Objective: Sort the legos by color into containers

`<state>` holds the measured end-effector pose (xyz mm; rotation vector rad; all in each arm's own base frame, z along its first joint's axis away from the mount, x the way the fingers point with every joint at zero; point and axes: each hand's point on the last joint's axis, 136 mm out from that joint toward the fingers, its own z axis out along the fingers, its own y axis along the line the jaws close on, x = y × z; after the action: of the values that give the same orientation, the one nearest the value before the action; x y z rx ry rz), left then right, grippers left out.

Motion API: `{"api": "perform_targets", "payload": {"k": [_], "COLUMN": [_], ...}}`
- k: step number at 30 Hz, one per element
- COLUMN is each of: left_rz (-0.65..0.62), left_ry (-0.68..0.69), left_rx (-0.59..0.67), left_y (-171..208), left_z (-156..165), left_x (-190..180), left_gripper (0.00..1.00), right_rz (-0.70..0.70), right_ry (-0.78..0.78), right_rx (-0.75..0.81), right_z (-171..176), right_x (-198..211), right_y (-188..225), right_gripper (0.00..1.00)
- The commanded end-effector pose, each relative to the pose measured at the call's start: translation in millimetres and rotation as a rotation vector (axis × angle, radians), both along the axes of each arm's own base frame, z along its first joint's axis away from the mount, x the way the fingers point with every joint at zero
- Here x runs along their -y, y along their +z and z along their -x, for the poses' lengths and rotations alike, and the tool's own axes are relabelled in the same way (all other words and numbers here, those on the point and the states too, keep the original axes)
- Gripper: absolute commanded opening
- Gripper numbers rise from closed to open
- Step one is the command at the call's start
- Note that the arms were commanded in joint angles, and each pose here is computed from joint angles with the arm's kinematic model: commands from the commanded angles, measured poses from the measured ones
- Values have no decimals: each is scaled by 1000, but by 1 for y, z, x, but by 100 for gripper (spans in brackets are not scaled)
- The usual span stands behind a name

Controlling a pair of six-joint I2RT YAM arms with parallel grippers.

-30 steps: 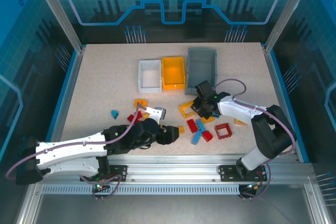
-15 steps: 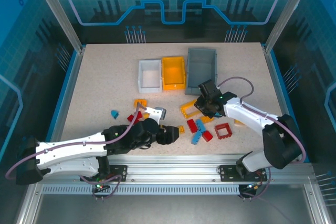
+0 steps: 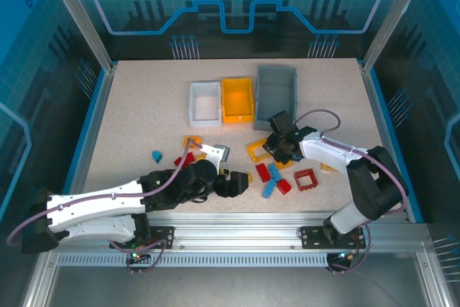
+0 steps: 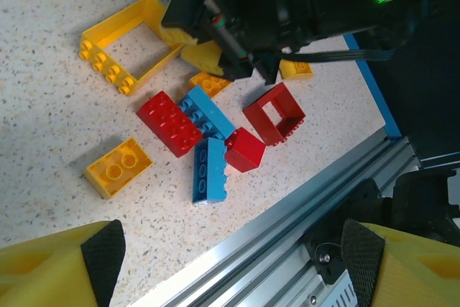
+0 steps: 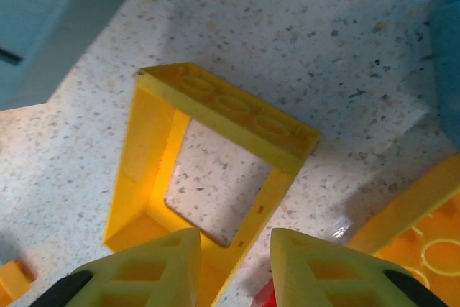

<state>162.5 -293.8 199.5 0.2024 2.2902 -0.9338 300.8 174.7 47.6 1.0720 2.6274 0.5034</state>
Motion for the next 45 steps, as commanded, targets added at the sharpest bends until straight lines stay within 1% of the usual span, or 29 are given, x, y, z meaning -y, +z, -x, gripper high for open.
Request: {"api": "perform_targets", "payload": {"k": [1, 4, 7, 11, 14, 15, 17, 19, 23, 26, 28, 31, 34, 39, 42, 45], "left_rz": [33, 34, 34, 34, 29, 27, 25, 21, 18, 41, 45, 12, -67, -137, -141, -133], "left_ry": [-29, -31, -32, -31, -28, -26, -23, -17, -4, 11, 3, 7, 41, 140, 164, 158], "left_rx": [41, 41, 39, 45, 50, 53, 60, 76, 106, 116, 105, 103, 101, 110, 115, 108], "left_y": [21, 20, 20, 21, 22, 23, 25, 29, 47, 70, 82, 95, 92, 79, 70, 63], "left_z": [-1, -1, -1, -2, -2, -3, -3, -6, -18, -39, -58, -91, -126, -176, -192, -197], "left_x": [7, 8, 9, 9, 7, 7, 6, 6, 7, 10, 15, 25, 35, 44, 51, 58], "left_gripper": [84, 84, 84, 83, 83, 83, 83, 83, 84, 86, 86, 87, 87, 86, 86, 86], "right_rz": [-20, -18, -22, -22, 1, 10, 65, 142, 304, 397, 461, 508, 527, 516, 486, 452], "right_ry": [-33, -38, -51, -61, -58, -50, -24, 8, 56, 149, 240, 366, 437, 512, 541, 551], "right_rx": [-45, -50, -63, -59, -32, 17, 88, 179, 303, 381, 413, 398, 323, 224, 176, 145], "right_z": [5, 3, 1, -4, -3, -12, -13, -15, -21, -45, -72, -113, -149, -196, -216, -230], "right_x": [2, 2, 3, 2, 5, 2, 4, 10, 34, 44, 46, 49, 57, 61, 57, 50], "right_y": [-14, -17, -22, -22, -13, 5, 33, 69, 121, 150, 163, 162, 146, 115, 92, 71], "right_gripper": [32, 30, 26, 15, 5, 3, 0, 0, 0, 0, 0, 0, 0, 0, 0, 0]}}
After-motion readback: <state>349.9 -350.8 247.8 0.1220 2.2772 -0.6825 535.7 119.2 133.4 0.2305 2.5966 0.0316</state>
